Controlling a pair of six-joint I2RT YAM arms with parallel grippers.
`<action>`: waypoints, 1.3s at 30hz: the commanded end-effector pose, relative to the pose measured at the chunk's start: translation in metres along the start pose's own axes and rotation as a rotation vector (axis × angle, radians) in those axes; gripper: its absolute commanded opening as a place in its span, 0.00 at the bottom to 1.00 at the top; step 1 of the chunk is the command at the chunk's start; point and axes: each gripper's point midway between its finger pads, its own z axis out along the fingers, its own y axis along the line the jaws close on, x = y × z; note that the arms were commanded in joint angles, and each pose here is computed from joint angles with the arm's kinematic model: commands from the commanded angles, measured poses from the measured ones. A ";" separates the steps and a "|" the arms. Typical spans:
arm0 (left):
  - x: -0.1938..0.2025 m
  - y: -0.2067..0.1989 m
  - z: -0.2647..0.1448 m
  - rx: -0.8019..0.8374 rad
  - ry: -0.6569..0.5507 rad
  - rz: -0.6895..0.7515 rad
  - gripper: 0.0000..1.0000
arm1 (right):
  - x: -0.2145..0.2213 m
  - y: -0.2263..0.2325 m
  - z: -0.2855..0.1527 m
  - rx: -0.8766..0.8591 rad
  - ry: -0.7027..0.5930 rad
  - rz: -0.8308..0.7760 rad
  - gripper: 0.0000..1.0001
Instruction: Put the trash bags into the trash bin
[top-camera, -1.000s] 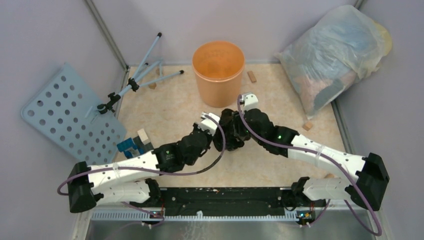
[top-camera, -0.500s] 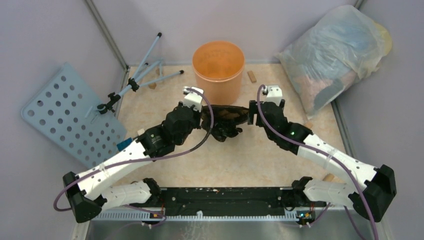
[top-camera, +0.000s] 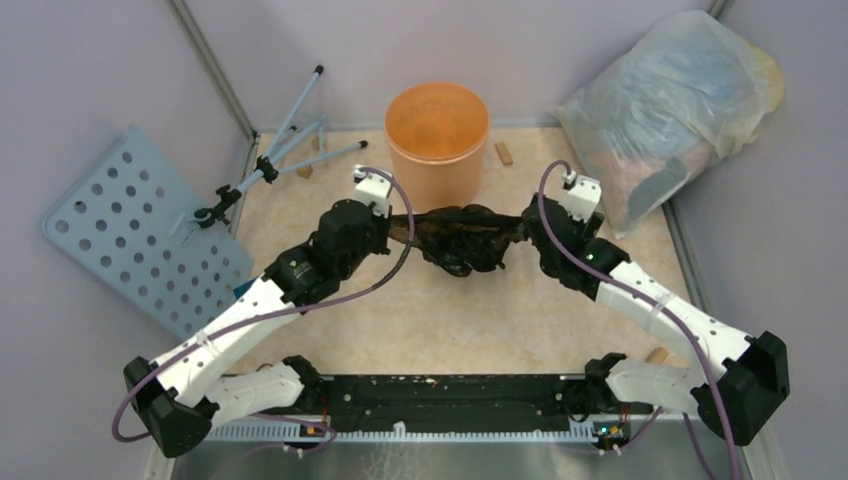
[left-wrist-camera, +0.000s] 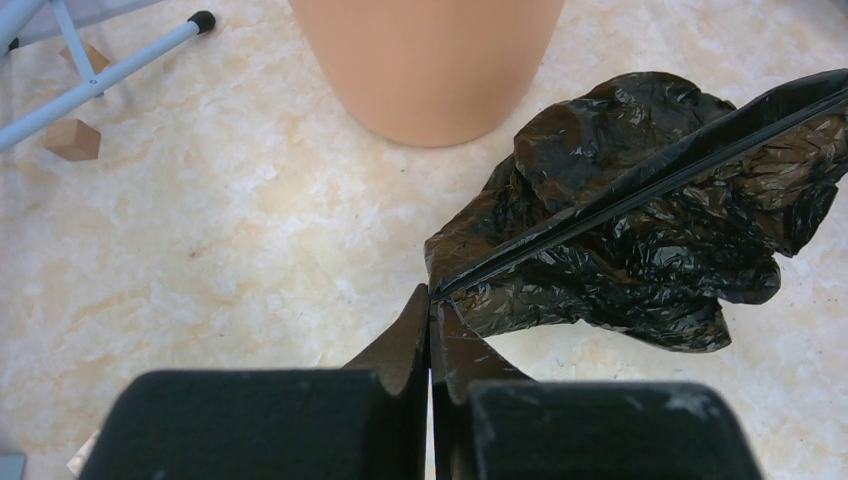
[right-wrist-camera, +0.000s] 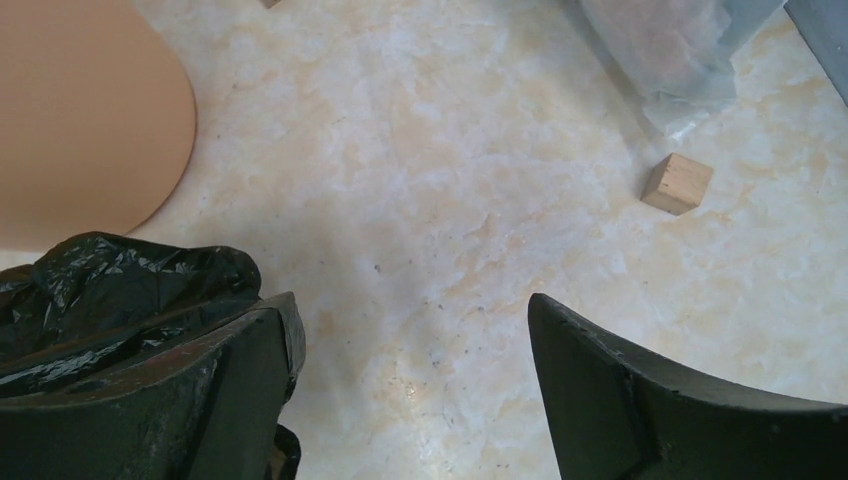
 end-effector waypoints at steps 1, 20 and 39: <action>-0.016 0.020 -0.013 -0.049 -0.052 -0.027 0.00 | -0.013 -0.013 0.003 0.067 -0.043 0.034 0.83; -0.066 -0.076 -0.022 0.484 -0.182 -0.209 0.00 | 0.042 0.129 -0.046 -0.867 0.102 -0.002 0.77; -0.086 -0.075 -0.002 0.430 -0.171 -0.243 0.00 | 0.066 0.108 -0.070 -0.978 -0.001 -0.083 0.92</action>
